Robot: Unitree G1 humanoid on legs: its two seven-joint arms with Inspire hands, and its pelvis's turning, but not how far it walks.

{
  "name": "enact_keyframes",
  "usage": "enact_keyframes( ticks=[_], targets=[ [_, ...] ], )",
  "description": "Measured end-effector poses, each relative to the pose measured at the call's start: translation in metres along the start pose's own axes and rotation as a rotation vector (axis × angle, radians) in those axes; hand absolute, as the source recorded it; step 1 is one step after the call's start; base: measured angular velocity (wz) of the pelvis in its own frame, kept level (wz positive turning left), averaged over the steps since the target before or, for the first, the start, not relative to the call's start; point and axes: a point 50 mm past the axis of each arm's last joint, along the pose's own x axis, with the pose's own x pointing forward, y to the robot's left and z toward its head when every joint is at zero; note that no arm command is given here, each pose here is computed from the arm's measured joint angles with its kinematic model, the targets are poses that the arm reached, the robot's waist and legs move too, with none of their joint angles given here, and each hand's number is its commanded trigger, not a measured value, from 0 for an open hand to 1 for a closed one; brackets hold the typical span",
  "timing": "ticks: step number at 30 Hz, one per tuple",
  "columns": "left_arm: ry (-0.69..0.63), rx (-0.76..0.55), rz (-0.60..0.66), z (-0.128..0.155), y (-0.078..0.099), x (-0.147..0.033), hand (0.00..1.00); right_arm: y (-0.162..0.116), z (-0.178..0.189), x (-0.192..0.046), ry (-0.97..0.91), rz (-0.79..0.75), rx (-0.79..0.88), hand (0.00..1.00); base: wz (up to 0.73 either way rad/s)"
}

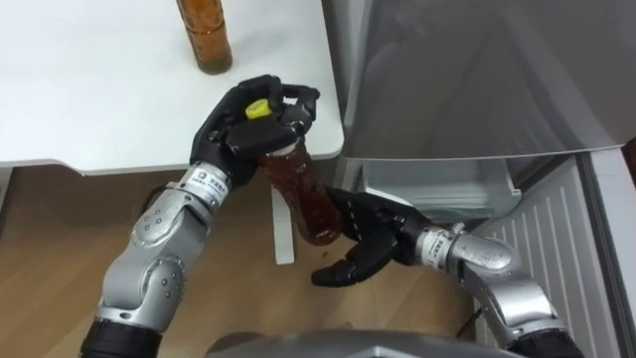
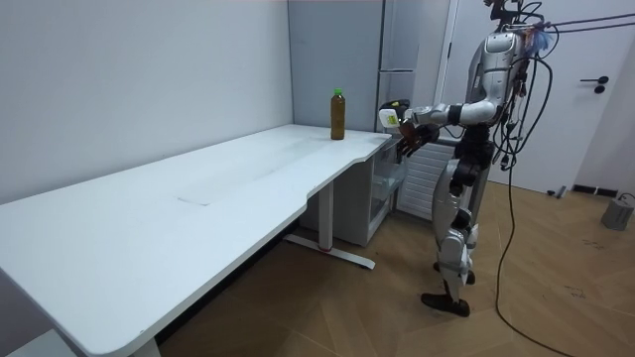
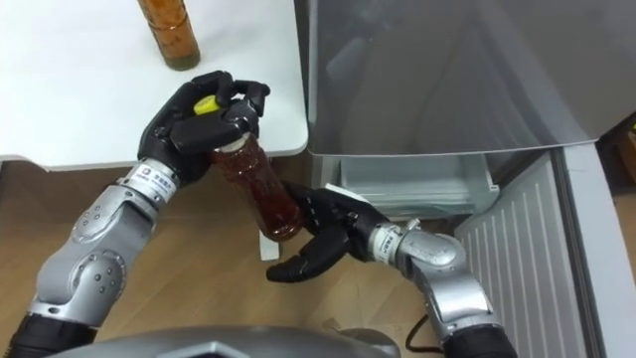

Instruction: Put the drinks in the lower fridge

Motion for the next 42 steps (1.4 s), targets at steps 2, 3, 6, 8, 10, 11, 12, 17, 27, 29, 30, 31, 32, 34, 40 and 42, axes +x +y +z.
enact_keyframes(
  ticks=[2, 3, 6, 8, 10, 11, 12, 17, 27, 29, 30, 31, 32, 34, 40, 42],
  targets=[
    [0.000, 0.002, -0.002, 0.000, 0.000, 0.000, 1.00, 0.001, 0.000, 0.000, 0.002, 0.004, -0.001, 0.00, 0.00],
    [0.000, 0.002, -0.003, 0.000, -0.001, 0.000, 1.00, 0.000, 0.000, 0.000, 0.002, 0.004, -0.002, 0.00, 0.00],
    [0.003, 0.003, -0.007, -0.001, -0.001, 0.000, 1.00, 0.000, -0.001, -0.001, 0.006, 0.009, -0.003, 0.00, 0.00],
    [0.006, 0.007, -0.013, -0.001, -0.002, 0.000, 1.00, 0.000, -0.001, -0.001, 0.012, 0.010, -0.004, 0.00, 0.03],
    [0.011, 0.014, -0.018, -0.002, -0.003, 0.000, 1.00, -0.002, -0.001, -0.003, 0.018, 0.011, -0.009, 0.00, 0.00],
    [0.013, 0.015, -0.020, -0.002, -0.003, 0.000, 1.00, -0.001, -0.002, -0.003, 0.021, 0.018, -0.010, 0.00, 0.00],
    [0.014, 0.015, -0.023, -0.003, -0.003, 0.000, 1.00, -0.002, -0.002, -0.003, 0.022, 0.020, -0.011, 0.00, 0.00],
    [0.039, 0.033, -0.056, -0.010, -0.007, 0.000, 1.00, 0.000, -0.002, -0.003, 0.023, 0.034, -0.007, 0.74, 0.00],
    [0.096, 0.015, -0.149, -0.026, -0.022, 0.002, 1.00, 0.000, -0.007, -0.002, 0.052, 0.002, 0.035, 1.00, 0.00],
    [0.106, 0.012, -0.151, -0.029, -0.021, 0.001, 1.00, 0.003, -0.009, 0.000, 0.067, 0.021, 0.029, 1.00, 0.00],
    [0.111, 0.010, -0.148, -0.030, -0.021, 0.001, 1.00, 0.004, -0.010, 0.001, 0.072, 0.025, 0.027, 1.00, 0.00],
    [0.112, 0.010, -0.162, -0.030, -0.022, 0.001, 1.00, 0.005, -0.010, 0.001, 0.075, 0.019, 0.027, 1.00, 0.00],
    [0.109, 0.009, -0.171, -0.031, -0.024, 0.001, 1.00, 0.006, -0.011, 0.002, 0.076, 0.018, 0.027, 1.00, 0.00],
    [0.102, 0.010, -0.193, -0.031, -0.026, 0.002, 1.00, 0.007, -0.011, 0.003, 0.077, 0.025, 0.027, 1.00, 0.00],
    [0.096, -0.010, -0.200, -0.031, -0.025, 0.001, 1.00, 0.009, -0.011, 0.004, 0.076, 0.040, 0.031, 1.00, 0.00],
    [0.096, -0.010, -0.199, -0.031, -0.025, 0.001, 0.89, 0.009, -0.011, 0.004, 0.076, 0.041, 0.031, 1.00, 0.00]
  ],
)
